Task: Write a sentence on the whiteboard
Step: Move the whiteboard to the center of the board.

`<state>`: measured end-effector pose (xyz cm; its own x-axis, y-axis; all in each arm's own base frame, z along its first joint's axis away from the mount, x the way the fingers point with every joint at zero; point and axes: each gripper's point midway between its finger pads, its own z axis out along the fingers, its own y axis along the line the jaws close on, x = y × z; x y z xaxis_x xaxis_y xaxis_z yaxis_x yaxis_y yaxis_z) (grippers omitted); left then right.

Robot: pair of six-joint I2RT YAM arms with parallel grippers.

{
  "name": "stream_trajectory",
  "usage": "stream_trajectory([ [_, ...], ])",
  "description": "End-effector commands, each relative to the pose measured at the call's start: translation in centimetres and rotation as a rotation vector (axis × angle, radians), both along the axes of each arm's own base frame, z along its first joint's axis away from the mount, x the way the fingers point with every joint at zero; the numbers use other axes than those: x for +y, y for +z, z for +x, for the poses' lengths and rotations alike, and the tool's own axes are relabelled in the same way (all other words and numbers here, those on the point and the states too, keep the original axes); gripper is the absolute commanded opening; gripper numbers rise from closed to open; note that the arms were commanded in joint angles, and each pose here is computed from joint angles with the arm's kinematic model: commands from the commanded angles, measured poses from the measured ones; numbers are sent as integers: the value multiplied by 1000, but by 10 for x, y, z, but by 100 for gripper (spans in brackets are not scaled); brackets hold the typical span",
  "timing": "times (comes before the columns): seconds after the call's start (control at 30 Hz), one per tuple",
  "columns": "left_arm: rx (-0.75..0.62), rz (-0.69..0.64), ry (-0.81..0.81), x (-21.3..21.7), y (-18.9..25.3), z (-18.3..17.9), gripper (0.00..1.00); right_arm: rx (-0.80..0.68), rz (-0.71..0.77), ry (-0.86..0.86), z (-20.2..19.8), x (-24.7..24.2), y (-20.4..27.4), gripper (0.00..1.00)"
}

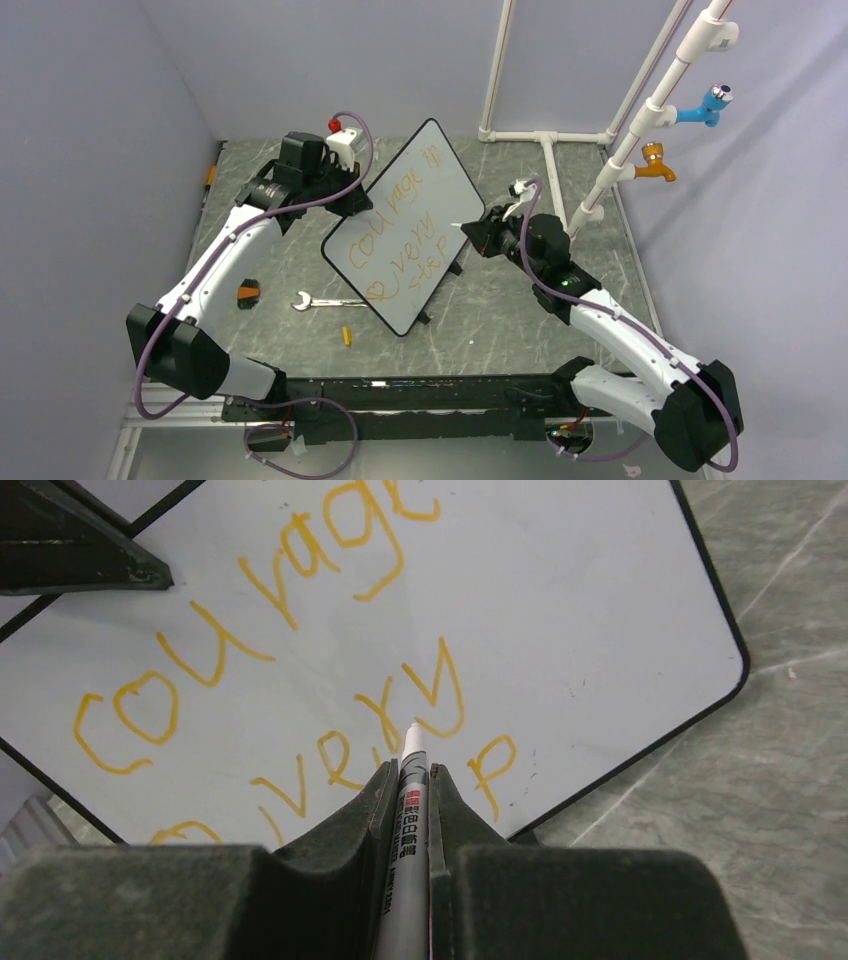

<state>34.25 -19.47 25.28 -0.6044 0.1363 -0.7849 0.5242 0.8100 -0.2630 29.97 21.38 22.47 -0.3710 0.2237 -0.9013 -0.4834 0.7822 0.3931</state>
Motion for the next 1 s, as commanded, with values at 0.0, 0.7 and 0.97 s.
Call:
stream_trajectory([
  [0.0, -77, 241, 56, 42, -9, 3, 0, -26, -18, -52, -1, -13, 12, 0],
  [0.7, 6, 161, 37, 42, -15, -55, 0, -9, -21, -99, -3, -22, 3, 0],
  [0.97, 112, 173, 82, 58, -56, -62, 0, 2, -20, -102, -3, -23, -4, 0],
])
